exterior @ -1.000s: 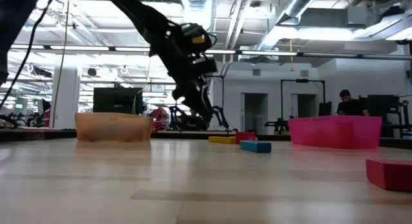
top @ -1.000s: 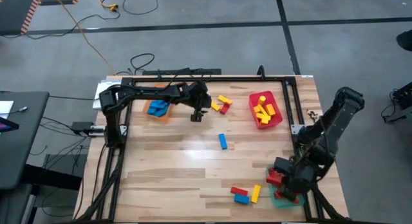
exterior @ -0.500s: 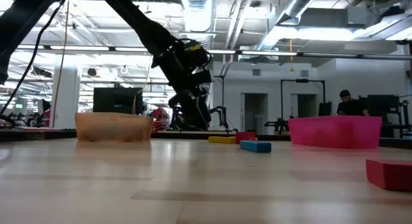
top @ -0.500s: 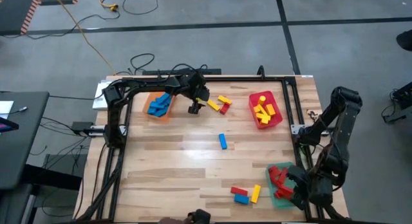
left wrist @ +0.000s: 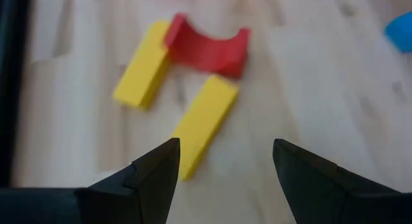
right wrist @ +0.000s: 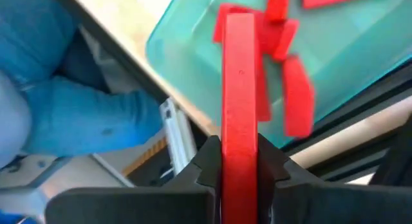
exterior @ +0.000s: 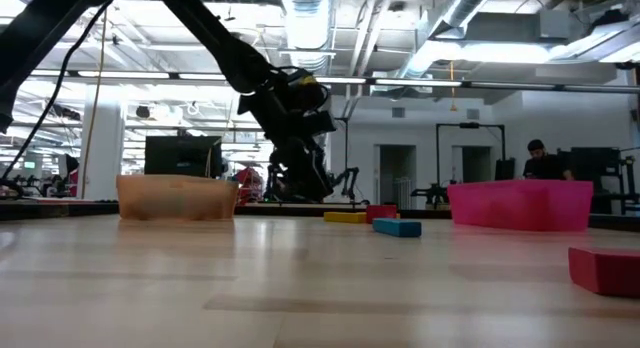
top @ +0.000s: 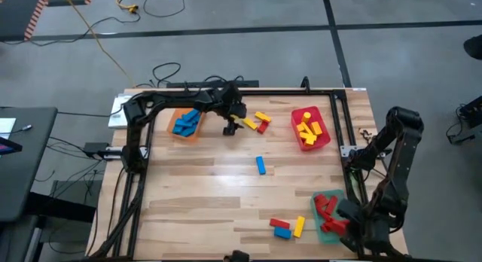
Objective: Sort blocks
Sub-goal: Put the red rectangle block into the green bin, then put the yellow rectangle block into the red bin
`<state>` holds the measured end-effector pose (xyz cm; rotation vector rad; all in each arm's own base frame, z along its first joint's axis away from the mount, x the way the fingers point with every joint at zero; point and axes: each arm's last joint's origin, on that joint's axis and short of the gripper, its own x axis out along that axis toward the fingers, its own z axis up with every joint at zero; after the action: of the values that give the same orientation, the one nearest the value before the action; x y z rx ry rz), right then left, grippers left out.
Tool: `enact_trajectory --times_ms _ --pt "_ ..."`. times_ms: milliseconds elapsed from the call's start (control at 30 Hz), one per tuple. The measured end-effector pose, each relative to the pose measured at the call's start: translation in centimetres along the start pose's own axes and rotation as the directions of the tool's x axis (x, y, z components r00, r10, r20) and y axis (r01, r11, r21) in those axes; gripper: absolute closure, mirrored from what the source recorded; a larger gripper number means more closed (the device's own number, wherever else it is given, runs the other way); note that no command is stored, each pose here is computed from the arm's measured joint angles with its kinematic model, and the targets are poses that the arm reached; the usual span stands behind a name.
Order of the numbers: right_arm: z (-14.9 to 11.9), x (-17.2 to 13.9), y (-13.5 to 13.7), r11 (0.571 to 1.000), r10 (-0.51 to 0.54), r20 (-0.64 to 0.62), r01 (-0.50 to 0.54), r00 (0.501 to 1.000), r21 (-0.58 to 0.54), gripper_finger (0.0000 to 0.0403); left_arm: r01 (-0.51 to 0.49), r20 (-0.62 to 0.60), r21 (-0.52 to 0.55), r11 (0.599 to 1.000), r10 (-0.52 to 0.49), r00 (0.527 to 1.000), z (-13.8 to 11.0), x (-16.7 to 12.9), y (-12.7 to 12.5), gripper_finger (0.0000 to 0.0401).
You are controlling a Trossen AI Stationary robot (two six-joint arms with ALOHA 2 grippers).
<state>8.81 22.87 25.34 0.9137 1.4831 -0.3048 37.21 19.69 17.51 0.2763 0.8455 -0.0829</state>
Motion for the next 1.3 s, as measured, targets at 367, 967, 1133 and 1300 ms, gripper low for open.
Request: enact_trajectory --times_ms 367,967,1133,1300 --pt "2.5 0.4 -0.1 0.991 -0.128 0.063 0.13 0.99 -0.036 0.0346 0.129 0.012 0.113 0.985 -0.131 0.991 5.0 0.7 -5.3 0.0156" --pt "3.6 0.2 -0.6 0.975 -0.221 0.019 0.221 0.975 -0.03 0.0214 0.193 -0.066 0.362 0.912 -0.181 0.981 9.8 0.9 -14.0 0.0156" --pt "3.6 0.2 -0.6 0.977 -0.213 0.038 0.213 0.976 -0.005 0.0175 0.092 -0.052 0.281 0.955 -0.081 0.995 9.1 0.9 -11.0 0.0156" --pt "3.9 0.3 -0.3 0.985 -0.171 0.102 0.17 0.98 0.018 0.0169 0.083 0.025 0.11 0.99 -0.086 0.996 7.5 0.4 -6.5 0.0156"
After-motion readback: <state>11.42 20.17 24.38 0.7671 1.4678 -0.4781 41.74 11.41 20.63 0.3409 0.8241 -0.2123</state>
